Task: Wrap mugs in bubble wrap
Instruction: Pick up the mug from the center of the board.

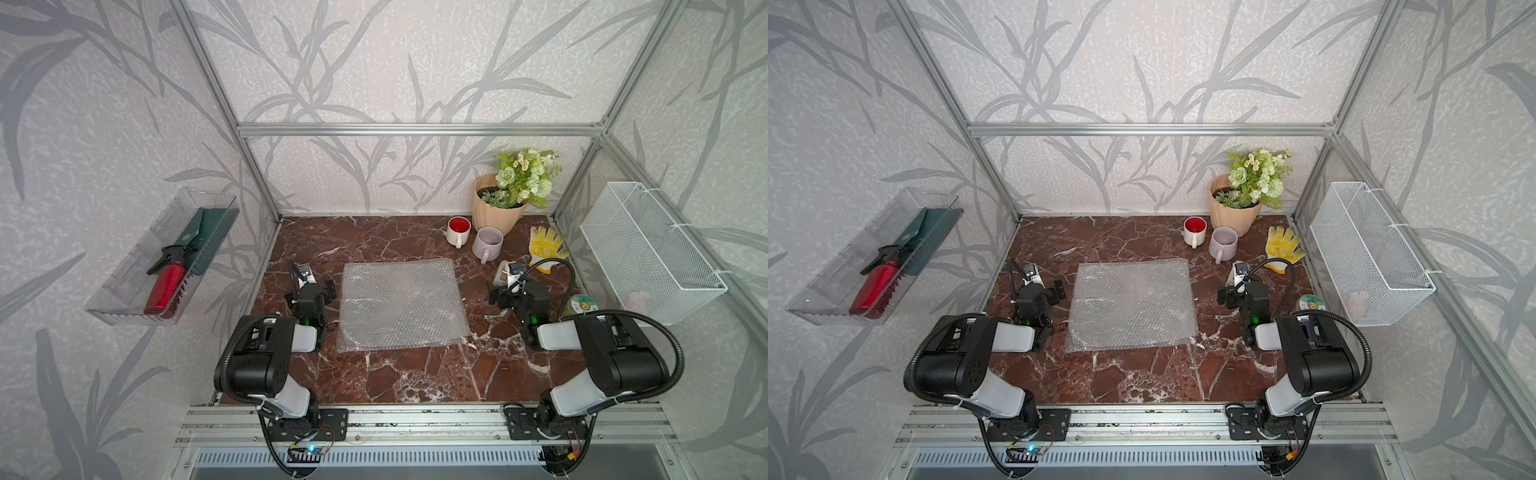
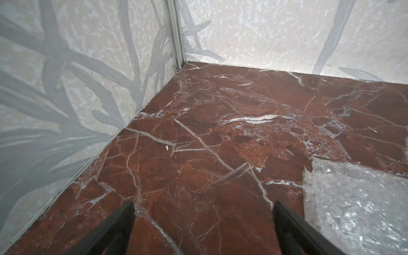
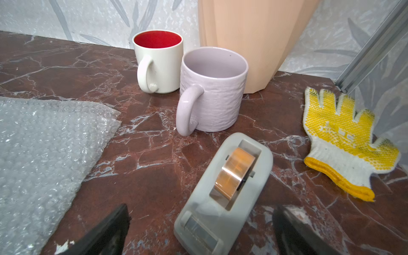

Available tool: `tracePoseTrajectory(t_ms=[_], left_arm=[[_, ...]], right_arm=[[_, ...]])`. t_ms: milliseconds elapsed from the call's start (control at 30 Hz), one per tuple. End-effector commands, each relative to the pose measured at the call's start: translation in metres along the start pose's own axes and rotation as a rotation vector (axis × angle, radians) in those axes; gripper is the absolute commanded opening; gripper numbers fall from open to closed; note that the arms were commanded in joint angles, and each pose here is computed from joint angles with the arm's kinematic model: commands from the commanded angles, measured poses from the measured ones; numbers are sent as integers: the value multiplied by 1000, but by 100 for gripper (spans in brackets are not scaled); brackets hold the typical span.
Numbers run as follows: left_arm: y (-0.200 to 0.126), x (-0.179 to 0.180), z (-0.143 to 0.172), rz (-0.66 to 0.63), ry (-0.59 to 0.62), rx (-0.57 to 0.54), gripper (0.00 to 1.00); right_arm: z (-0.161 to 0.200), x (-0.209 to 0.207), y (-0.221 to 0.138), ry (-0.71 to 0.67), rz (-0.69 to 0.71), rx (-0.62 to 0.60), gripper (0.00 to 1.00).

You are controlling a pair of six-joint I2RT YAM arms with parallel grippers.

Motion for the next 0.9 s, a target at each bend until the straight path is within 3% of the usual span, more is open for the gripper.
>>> tracePoseTrajectory(t_ms=[0,667,867], left_arm=[[4,1,-10,-1,4,-37,99],[3,-1,-11,1,8,-41,99],[-32,-2,-31,-102,74,-126,99]], right_arm=[[-12,0,3,-5,-8,-45,99],[-12,0,3,-5,-7,-46,99],[-22,3,-10,-12,1,-88,99]])
Point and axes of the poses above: each gripper's point midway between its finger pads, its own y axis out along the fingers, its own x axis along the line the jaws close on, z = x × y, the point moved 5 cm from there along -y, back along the fingers, and after that the axes turned 12 degrees about y, right-handed, at the moved point
